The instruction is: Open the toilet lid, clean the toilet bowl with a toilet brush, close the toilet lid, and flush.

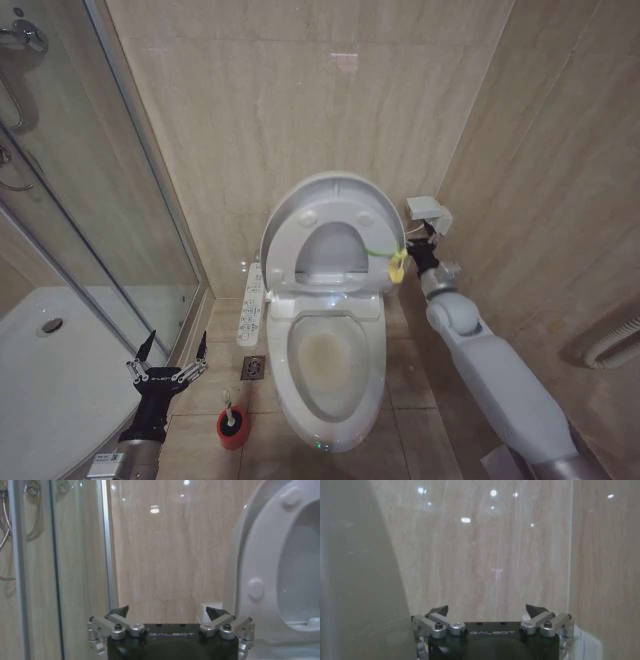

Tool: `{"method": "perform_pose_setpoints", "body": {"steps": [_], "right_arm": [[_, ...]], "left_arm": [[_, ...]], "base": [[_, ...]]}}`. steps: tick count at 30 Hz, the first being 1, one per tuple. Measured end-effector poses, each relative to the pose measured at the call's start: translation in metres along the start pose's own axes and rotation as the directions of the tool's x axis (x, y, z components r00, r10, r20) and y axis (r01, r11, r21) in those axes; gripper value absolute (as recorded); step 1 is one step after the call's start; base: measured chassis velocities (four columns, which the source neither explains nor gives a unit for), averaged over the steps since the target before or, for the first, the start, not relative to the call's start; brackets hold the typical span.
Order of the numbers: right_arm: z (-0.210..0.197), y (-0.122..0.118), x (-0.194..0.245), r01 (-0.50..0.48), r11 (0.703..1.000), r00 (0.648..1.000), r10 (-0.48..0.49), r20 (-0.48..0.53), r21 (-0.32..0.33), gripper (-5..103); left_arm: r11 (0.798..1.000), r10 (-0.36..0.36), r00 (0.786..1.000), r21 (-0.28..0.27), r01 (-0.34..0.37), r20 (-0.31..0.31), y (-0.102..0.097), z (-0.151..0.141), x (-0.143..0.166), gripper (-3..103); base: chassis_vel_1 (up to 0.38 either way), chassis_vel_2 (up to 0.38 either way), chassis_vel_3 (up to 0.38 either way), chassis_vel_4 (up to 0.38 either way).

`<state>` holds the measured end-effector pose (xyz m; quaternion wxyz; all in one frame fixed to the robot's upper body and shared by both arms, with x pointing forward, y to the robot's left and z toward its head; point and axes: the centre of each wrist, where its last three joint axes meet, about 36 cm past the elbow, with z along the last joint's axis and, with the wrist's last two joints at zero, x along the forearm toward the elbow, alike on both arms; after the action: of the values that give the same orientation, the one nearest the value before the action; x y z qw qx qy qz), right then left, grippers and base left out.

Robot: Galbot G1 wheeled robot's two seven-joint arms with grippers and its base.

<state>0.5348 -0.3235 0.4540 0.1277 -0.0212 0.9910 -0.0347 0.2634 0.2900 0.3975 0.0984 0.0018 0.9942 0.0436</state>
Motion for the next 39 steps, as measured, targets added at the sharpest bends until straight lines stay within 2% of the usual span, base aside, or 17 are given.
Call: {"method": "perform_pose_setpoints", "body": {"steps": [9,20,34,39], "right_arm": [[0.008,0.011,0.069,0.028,0.999,0.998,-0.029,-0.047,-0.028,100],[0.01,0.028,0.131,-0.02,0.997,0.997,0.015,-0.077,-0.068,100],[0.009,0.042,0.176,-0.09,0.992,0.99,0.08,-0.116,-0.088,100],[0.001,0.042,0.183,-0.136,0.989,0.984,0.128,-0.125,-0.056,100]], "left_arm": [[1.0,0.0,1.0,0.0,0.0,0.0,0.0,0.0,0.0,100],[1.0,0.0,1.0,0.0,0.0,0.0,0.0,0.0,0.0,100],[1.0,0.0,1.0,0.0,0.0,0.0,0.0,0.0,0.0,100],[1.0,0.0,1.0,0.0,0.0,0.0,0.0,0.0,0.0,100]], "base": [[0.0,0.0,0.0,0.0],[0.0,0.0,0.0,0.0],[0.0,0.0,0.0,0.0],[0.0,0.0,0.0,0.0]]}}
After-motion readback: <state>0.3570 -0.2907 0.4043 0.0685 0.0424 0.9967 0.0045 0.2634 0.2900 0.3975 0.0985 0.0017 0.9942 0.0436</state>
